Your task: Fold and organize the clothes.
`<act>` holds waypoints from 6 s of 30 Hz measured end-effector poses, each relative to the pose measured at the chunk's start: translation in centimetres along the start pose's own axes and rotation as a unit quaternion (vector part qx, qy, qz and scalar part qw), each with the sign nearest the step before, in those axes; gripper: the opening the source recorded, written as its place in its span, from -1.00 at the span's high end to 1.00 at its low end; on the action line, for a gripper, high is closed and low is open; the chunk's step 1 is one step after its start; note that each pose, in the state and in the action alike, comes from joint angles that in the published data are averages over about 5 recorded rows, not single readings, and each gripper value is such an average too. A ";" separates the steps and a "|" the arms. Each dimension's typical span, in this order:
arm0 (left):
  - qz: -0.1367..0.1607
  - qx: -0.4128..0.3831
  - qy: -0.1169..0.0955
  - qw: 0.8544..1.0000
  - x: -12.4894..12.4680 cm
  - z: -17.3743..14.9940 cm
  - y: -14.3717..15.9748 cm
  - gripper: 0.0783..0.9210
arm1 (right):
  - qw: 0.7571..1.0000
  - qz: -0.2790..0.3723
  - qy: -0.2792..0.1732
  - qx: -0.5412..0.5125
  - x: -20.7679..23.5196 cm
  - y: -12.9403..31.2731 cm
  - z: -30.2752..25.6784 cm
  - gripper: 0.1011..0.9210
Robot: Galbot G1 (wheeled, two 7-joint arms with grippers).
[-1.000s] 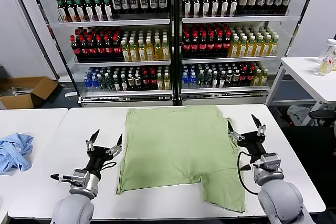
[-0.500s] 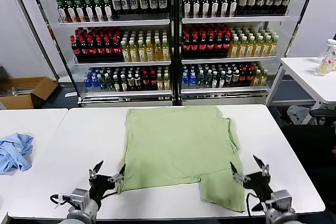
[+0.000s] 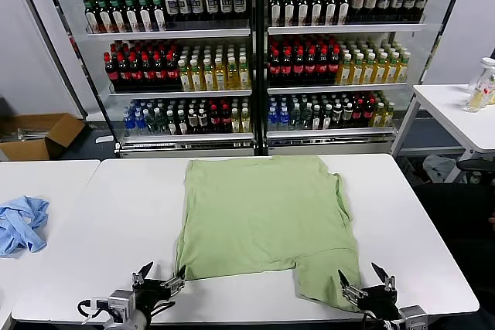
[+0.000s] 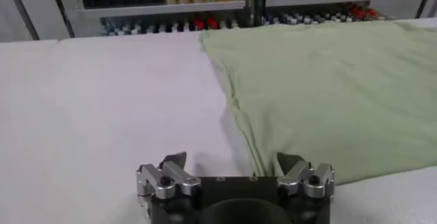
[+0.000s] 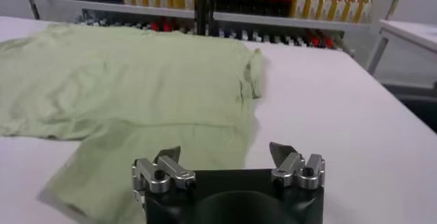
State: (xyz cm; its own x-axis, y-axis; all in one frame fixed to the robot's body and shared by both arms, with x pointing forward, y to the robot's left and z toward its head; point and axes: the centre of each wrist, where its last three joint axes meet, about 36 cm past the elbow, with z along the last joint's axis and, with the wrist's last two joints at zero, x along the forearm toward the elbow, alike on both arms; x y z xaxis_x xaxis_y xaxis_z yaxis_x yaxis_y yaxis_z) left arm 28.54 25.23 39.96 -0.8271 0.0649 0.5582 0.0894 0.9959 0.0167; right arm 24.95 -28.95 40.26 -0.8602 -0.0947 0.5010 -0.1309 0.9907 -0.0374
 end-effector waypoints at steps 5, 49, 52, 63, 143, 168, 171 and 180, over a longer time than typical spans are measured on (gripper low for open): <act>-0.010 -0.003 0.003 1.000 -0.1 0.2 -0.4 -0.72 | 1.000 0.000 0.010 -0.009 0.0 0.2 0.3 -0.70; 0.013 0.011 -0.003 1.000 3.6 0.8 0.2 0.98 | 0.997 -0.068 0.013 -0.041 5.2 -0.4 -3.5 0.99; 0.011 0.005 0.005 1.000 5.0 0.7 0.7 0.98 | 0.996 -0.075 0.020 -0.039 6.5 0.0 -3.7 0.99; 0.003 -0.007 0.024 1.000 9.8 -0.6 1.6 0.98 | 0.996 -0.086 0.008 -0.033 8.4 0.9 -5.5 0.99; 0.036 0.073 -0.035 0.996 -5.7 -2.6 4.2 -0.55 | 0.999 -0.001 0.001 -0.035 -7.2 1.0 -5.3 -0.41; 0.032 0.057 -0.002 0.998 -4.9 -2.4 3.8 0.98 | 0.999 -0.016 0.018 -0.046 -5.5 0.9 -5.0 0.93; 0.036 0.056 -0.001 0.998 -3.5 -2.6 3.9 0.98 | 0.999 -0.021 0.014 -0.043 -4.0 0.9 -5.5 0.93; 0.040 0.050 0.004 0.998 1.8 -2.3 4.3 0.98 | 0.999 -0.032 0.016 -0.040 0.2 1.8 -5.6 0.93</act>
State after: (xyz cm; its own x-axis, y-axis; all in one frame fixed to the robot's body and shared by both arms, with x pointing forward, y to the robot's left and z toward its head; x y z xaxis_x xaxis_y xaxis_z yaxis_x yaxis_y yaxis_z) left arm 28.68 29.46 42.95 -0.8150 0.1451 0.5610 0.0998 0.9888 -0.1109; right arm 27.28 -26.63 45.13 -0.8347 -0.1567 0.5279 -0.1444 0.9874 0.0648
